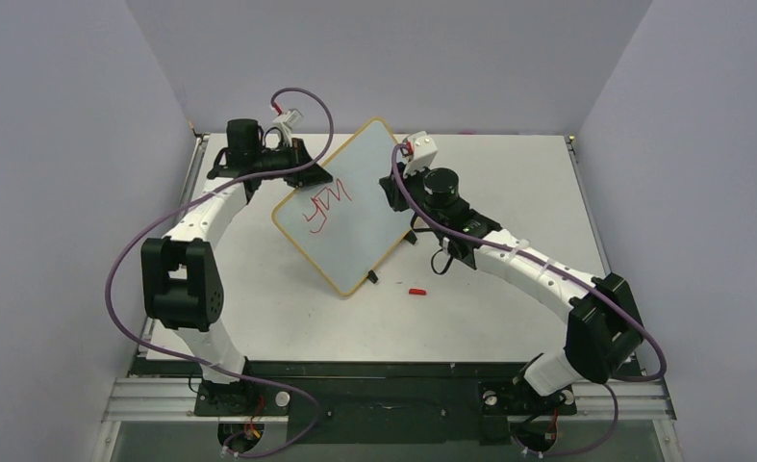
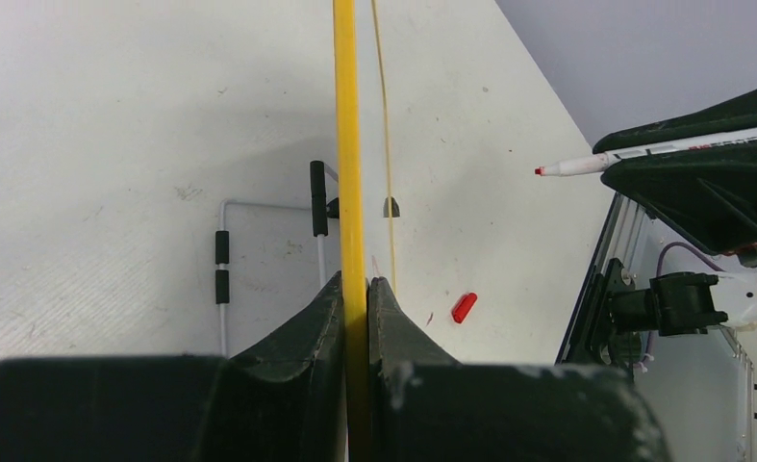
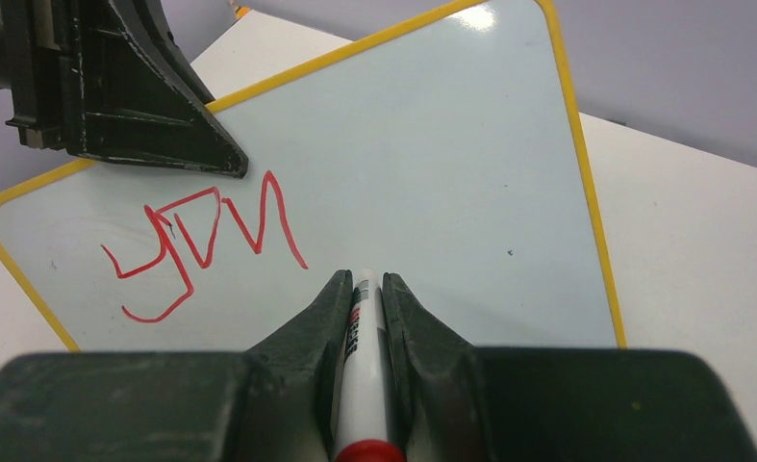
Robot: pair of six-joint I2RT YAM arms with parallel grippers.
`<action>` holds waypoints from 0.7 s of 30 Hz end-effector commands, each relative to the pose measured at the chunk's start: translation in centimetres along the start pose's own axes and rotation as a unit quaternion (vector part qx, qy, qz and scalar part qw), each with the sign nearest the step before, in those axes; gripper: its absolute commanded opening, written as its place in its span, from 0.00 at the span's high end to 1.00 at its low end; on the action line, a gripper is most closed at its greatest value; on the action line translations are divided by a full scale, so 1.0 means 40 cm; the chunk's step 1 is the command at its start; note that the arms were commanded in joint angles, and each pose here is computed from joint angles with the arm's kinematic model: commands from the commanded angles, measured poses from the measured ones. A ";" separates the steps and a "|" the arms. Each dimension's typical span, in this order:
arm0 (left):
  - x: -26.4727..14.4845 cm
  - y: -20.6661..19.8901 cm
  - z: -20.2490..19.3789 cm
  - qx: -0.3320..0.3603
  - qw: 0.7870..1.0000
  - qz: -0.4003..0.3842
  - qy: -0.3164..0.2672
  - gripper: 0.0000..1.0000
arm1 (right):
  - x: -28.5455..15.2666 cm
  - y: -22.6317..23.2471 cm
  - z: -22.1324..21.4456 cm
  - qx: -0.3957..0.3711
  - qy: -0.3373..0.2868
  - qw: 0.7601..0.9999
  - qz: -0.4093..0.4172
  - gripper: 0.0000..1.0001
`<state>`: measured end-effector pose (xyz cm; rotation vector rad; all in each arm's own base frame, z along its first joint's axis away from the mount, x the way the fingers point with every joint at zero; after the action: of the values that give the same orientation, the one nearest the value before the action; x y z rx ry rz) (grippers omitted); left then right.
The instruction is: Write a sentence on the whiteboard
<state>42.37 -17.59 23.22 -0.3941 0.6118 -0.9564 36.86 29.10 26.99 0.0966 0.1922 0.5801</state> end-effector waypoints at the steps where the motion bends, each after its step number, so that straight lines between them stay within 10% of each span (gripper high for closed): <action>1: 0.000 -0.004 0.069 0.107 0.992 -0.031 -0.064 1.00 | 0.002 0.007 0.033 -0.003 -0.030 0.999 0.026 1.00; 21: 0.011 0.017 0.061 0.095 0.993 -0.035 -0.064 1.00 | 0.031 0.016 0.007 0.030 -0.041 0.997 0.052 1.00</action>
<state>42.55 -17.34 22.94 -0.4476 0.5606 -1.0231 37.23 29.88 25.53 0.1380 0.1916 0.6492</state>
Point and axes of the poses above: each gripper's point midway between its finger pads, its own x axis out along the fingers, its own y axis along the line the jaws close on, z = x × y, the point moved 2 cm from there along -x, back along the fingers, and after that the axes turned 1 degree about x, right-handed, at the moved point
